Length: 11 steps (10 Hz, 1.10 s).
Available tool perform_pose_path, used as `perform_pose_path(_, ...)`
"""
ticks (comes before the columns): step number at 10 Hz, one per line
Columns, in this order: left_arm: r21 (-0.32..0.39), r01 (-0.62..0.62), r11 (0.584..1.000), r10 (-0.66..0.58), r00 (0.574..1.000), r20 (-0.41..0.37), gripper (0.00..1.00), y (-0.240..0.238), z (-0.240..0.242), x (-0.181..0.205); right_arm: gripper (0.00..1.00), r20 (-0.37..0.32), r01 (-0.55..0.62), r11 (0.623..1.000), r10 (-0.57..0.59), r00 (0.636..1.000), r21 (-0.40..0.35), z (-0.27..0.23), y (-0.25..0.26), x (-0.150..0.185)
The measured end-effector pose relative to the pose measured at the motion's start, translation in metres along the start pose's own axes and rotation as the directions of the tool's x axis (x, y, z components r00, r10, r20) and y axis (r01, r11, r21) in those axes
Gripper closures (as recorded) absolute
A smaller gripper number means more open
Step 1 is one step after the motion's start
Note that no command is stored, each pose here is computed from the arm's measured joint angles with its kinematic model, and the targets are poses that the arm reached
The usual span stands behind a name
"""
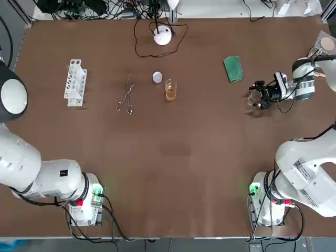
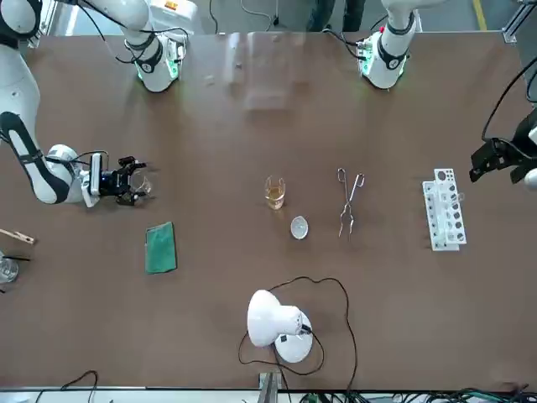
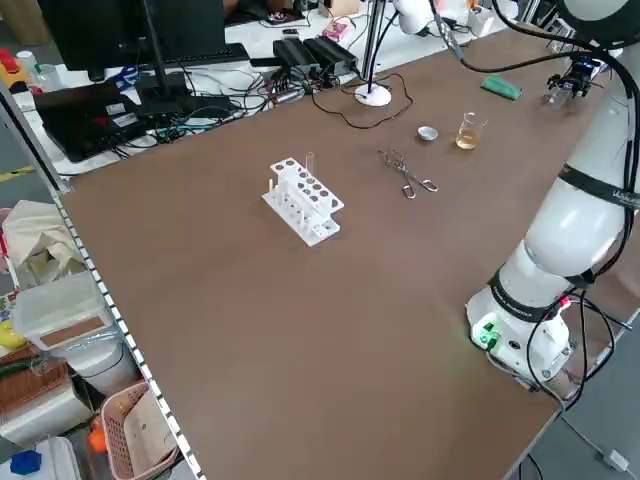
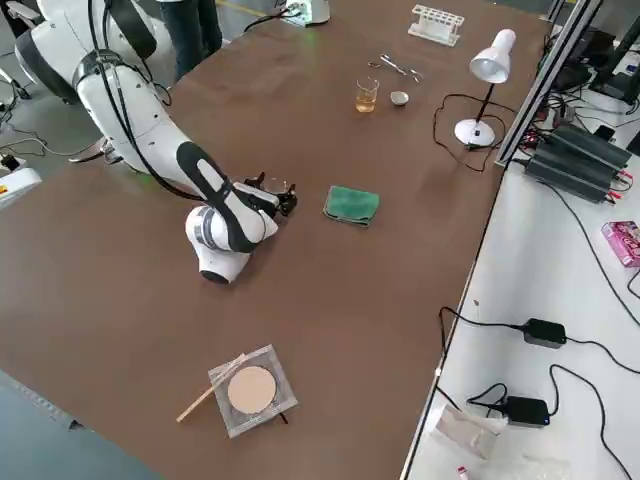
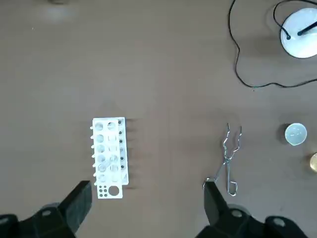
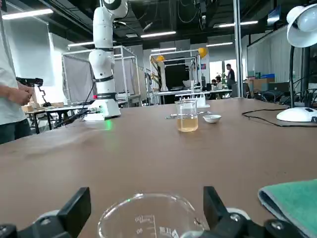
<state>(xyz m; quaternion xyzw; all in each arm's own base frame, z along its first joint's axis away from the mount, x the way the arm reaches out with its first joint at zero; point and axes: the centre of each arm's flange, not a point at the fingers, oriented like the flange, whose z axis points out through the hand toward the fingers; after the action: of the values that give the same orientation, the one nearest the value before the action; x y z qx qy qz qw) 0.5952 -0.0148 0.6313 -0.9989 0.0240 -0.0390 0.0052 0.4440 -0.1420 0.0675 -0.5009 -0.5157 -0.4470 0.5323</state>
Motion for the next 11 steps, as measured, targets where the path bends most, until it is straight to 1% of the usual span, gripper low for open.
perform_pose_path(3,0.001,0.0,1.0,0.0,1.0,-0.004,0.0,0.0,-0.003,-0.001,0.0,-0.008,-0.028,0.999,0.028,1.0,0.017,-0.003,0.003,0.017)
perform_pose_path(5,0.001,0.0,1.0,0.0,1.0,-0.006,0.0,0.0,-0.004,-0.002,0.0,0.002,-0.073,0.997,0.073,0.997,0.029,-0.01,0.009,0.045)
perform_pose_path(6,0.001,0.0,1.0,0.0,1.0,-0.007,0.0,0.0,-0.004,-0.002,0.0,0.018,-0.114,0.993,0.113,0.993,0.028,-0.017,0.014,0.068)
perform_pose_path(8,0.001,0.0,1.0,0.0,1.0,-0.007,0.0,0.0,-0.004,-0.002,0.0,0.078,-0.189,0.982,0.188,0.979,0.003,-0.029,0.024,0.124)
perform_pose_path(10,0.001,-0.001,1.0,0.001,1.0,-0.007,0.0,0.001,-0.004,-0.002,0.0,0.132,-0.263,0.964,0.264,0.955,-0.031,-0.02,0.035,0.179)
perform_pose_path(11,0.001,-0.001,1.0,0.001,1.0,-0.007,0.0,0.001,-0.004,-0.002,0.0,0.166,-0.303,0.952,0.306,0.938,-0.042,-0.01,0.043,0.205)
